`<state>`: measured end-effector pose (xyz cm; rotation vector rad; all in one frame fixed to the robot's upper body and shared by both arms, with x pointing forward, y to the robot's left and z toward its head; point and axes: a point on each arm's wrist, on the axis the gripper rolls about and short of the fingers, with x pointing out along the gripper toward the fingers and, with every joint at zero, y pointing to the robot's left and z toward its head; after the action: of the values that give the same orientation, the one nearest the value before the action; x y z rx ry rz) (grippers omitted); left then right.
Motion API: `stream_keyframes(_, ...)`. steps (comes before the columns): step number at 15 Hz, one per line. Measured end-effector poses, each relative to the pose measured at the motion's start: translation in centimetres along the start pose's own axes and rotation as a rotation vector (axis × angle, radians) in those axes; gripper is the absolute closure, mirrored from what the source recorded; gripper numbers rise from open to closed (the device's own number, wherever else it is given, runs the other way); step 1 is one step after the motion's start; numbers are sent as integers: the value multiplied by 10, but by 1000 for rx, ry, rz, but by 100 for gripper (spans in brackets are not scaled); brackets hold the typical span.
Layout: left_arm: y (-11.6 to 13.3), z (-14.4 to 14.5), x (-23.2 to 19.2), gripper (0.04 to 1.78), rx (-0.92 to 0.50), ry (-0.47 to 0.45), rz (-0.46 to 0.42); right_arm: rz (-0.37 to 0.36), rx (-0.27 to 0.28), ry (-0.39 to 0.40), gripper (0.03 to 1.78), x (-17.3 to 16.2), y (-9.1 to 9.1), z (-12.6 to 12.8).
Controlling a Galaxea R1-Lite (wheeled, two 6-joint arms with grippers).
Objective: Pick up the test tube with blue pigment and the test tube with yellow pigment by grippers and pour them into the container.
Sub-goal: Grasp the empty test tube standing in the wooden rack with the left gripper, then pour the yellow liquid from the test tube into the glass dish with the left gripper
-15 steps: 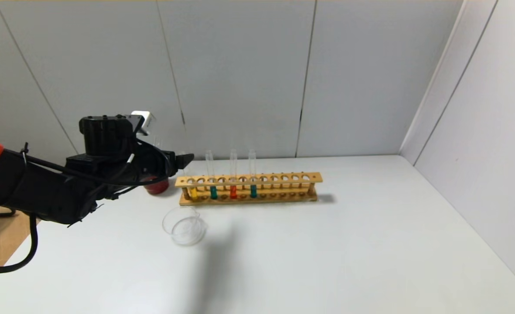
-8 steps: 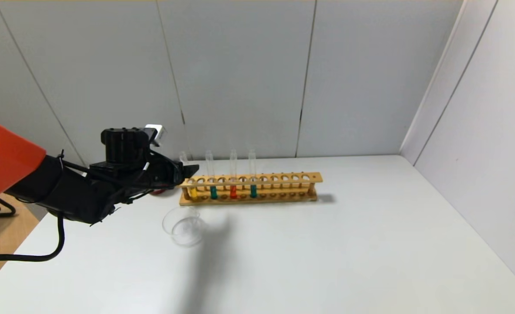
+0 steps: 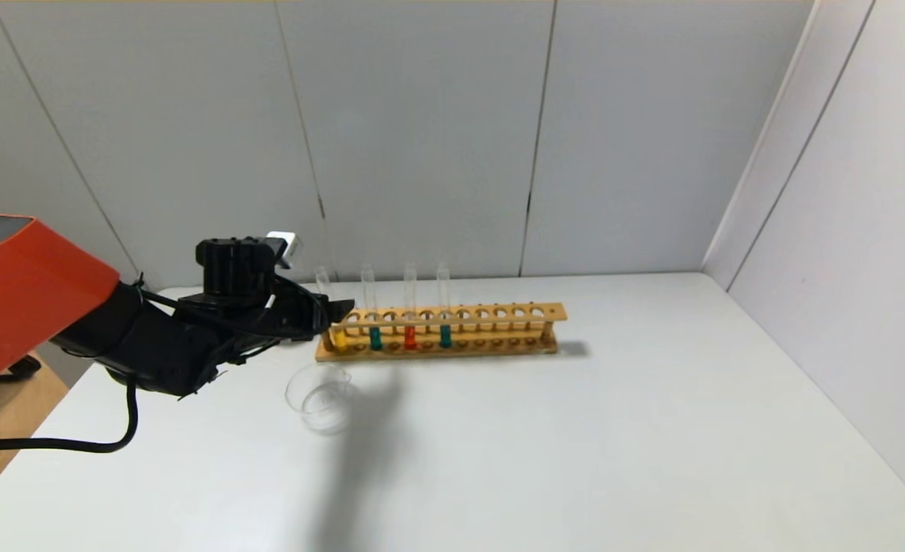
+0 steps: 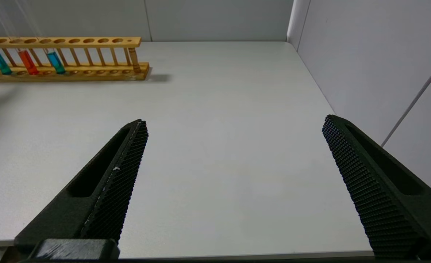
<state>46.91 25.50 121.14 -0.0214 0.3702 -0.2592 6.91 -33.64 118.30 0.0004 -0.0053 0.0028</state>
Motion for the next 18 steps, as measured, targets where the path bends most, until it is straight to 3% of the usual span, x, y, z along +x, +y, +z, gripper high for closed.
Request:
stream_keyframes(5, 1, -4, 11, 16, -1, 10, 2, 0, 0, 0, 6, 0, 0, 0)
stream_keyframes(8, 2, -5, 18, 46, -1, 9, 2, 0, 0, 0, 6, 0, 0, 0)
stream_keyframes(12, 2, -7, 25, 118, -4, 10, 0, 0, 0, 0, 6, 0, 0, 0)
stream_keyframes(14, 2, -8, 26, 145, -4, 12, -2, 0, 0, 0, 6, 0, 0, 0)
stream_keyframes(18, 2, -8, 26, 150, -3, 8, 0, 0, 0, 0, 6, 0, 0, 0)
